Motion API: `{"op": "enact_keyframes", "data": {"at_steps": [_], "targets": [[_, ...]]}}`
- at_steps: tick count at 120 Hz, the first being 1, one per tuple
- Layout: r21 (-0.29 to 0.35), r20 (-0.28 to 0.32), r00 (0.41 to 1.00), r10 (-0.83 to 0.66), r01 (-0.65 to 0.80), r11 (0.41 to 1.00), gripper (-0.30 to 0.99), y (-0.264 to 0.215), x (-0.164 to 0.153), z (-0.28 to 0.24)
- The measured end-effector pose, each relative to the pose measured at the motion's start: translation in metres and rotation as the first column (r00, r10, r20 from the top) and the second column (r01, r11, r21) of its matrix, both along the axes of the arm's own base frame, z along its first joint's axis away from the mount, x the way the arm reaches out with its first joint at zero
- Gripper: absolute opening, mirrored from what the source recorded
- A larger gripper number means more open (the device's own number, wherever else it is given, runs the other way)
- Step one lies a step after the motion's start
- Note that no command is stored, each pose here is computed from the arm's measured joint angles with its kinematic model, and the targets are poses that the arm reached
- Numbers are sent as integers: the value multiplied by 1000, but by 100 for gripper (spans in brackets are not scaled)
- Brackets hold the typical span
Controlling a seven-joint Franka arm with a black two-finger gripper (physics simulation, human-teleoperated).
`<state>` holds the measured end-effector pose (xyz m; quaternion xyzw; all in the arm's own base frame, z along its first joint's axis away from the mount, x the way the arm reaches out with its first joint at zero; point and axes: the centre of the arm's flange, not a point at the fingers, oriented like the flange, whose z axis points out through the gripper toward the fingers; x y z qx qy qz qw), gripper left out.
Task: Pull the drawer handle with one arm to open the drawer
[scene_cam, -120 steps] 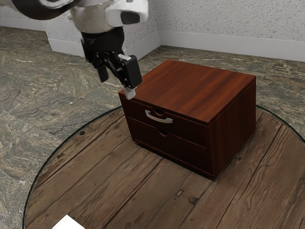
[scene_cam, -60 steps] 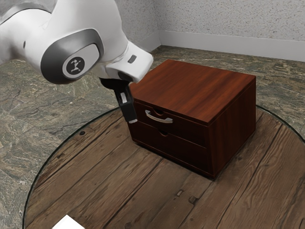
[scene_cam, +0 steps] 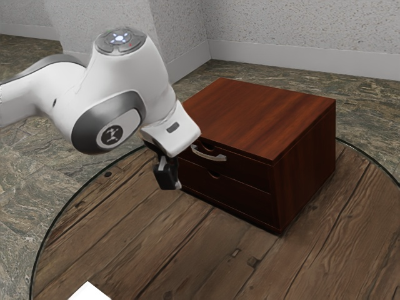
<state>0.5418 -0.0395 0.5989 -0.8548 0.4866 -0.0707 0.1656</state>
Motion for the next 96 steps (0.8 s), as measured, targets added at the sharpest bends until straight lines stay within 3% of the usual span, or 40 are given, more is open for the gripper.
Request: {"op": "enact_keyframes", "data": {"at_steps": [31, 48, 96], "targets": [[28, 58, 989, -138, 137, 990, 69, 13, 9, -4], [67, 72, 967, -243, 239, 969, 69, -9, 11, -3], [135, 34, 939, -343, 336, 932, 69, -4, 26, -23]]}}
